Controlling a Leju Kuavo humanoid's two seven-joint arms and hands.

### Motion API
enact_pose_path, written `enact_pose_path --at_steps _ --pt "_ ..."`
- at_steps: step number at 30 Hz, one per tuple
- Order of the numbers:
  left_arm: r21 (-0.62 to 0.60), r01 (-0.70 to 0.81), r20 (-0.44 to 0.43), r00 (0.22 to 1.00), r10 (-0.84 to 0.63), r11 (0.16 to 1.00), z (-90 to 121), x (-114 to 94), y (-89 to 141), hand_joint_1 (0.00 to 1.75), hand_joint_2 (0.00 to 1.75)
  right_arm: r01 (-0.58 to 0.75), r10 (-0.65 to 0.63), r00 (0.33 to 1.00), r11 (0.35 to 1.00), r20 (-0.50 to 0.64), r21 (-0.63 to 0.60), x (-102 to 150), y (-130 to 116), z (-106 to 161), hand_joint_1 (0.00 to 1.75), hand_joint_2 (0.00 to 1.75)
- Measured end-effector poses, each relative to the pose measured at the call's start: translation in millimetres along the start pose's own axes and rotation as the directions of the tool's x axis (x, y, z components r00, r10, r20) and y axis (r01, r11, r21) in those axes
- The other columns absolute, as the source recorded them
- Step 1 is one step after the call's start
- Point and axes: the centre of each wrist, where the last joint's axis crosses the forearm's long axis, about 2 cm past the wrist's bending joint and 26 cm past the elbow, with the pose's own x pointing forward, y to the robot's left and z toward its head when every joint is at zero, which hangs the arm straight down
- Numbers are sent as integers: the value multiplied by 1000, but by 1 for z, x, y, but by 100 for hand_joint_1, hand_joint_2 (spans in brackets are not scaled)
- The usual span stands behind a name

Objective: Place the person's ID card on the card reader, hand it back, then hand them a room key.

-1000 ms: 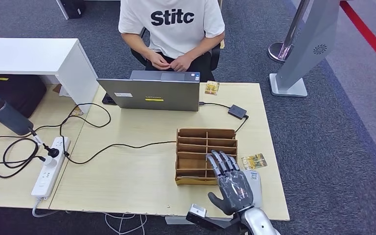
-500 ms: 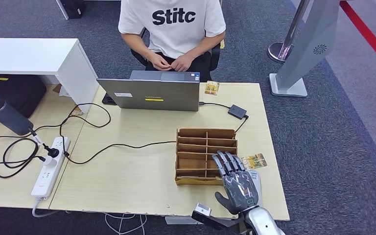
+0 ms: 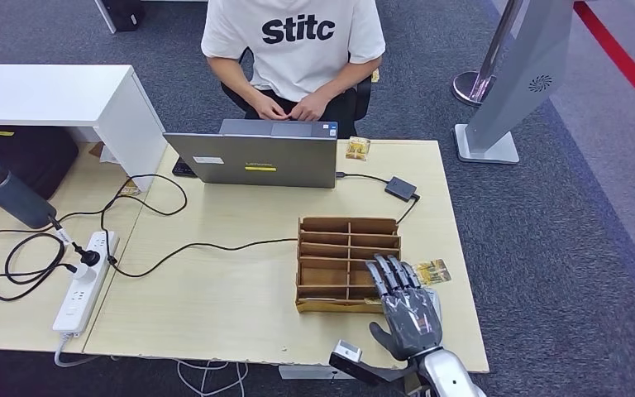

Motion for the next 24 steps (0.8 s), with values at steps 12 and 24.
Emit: enact_pose_path --at_steps 12,24 --pt "-1 4 -1 1000 -4 1000 0 0 0 0 175 -25 25 999 1000 -35 -6 -8 -1 1 0 175" --pt "4 10 -3 1000 -10 1000 0 -1 1 0 175 -27 27 999 1000 -29 -4 -8 -1 3 174 175"
